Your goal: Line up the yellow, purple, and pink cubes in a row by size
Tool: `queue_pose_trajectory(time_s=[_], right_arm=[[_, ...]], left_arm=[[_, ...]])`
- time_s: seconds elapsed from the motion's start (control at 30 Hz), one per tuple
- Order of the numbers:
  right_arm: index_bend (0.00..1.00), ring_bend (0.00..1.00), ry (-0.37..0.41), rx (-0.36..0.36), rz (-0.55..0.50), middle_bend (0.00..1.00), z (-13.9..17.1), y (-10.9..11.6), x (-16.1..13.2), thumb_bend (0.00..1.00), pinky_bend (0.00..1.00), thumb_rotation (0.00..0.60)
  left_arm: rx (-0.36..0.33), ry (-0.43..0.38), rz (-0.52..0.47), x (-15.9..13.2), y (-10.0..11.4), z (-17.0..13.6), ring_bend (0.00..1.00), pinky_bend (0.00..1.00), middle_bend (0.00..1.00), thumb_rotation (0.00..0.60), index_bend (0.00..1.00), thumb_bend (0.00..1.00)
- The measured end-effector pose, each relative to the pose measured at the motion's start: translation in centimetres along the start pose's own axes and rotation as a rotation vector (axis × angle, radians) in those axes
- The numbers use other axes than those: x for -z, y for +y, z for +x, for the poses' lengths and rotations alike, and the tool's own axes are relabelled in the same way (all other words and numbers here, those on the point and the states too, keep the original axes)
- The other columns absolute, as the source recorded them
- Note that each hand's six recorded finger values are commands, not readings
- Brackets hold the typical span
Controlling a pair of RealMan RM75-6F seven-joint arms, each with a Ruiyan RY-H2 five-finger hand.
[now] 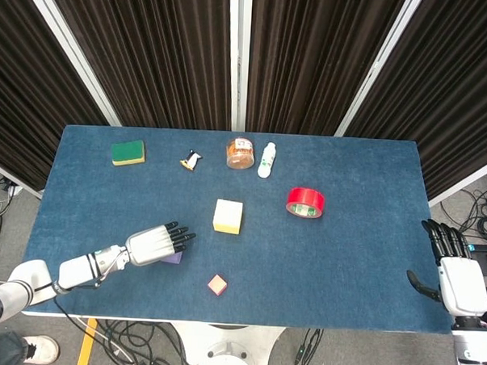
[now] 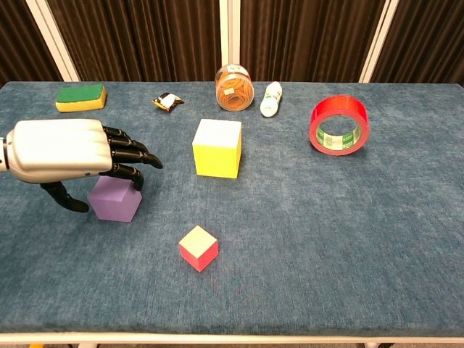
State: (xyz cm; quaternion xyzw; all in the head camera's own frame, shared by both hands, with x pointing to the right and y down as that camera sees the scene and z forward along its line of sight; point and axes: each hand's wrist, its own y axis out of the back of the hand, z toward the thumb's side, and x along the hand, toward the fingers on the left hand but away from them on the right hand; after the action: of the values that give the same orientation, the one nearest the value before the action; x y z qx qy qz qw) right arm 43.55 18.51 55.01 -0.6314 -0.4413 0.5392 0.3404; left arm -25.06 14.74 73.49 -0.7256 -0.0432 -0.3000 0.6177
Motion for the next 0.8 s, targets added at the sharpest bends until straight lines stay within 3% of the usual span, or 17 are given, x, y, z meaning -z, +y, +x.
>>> queue_pose_trajectory(time_s=[0.13,0.47,0.63,0.8], right_arm=[[0.0,0.0,0.0,0.002,-0.001,0.05,0.0,0.1,0.0,0.16,0.0,0.6],[0.0,0.0,0.005,0.005,-0.004,0.05,0.0,0.2,0.2,0.16,0.0,0.6],[0.0,0.0,0.011,0.006,-0.007,0.05,-0.1,0.2,0.3,0.16,0.0,0.6],[0.0,0.0,0.004,0.006,-0.011,0.05,0.0,0.2,0.6,0.16,0.0,0.6]], left_arm=[[-0.021,0.009,-0.018,-0.1,0.1,0.3,0.18,0.28,0.22,0.6,0.55,0.24],[-0.119,0.001,-0.065,-1.6,3.0,1.9,0.18,0.28,0.22,0.6,0.55,0.25],[-0.157,-0.018,-0.095,-3.2,5.6,4.5,0.18,0.28,0.22,0.6,0.54,0.25],[-0.165,-0.011,-0.06,-3.9,8.1,8.1,0.16,0.28,0.21,0.6,0.54,0.25]])
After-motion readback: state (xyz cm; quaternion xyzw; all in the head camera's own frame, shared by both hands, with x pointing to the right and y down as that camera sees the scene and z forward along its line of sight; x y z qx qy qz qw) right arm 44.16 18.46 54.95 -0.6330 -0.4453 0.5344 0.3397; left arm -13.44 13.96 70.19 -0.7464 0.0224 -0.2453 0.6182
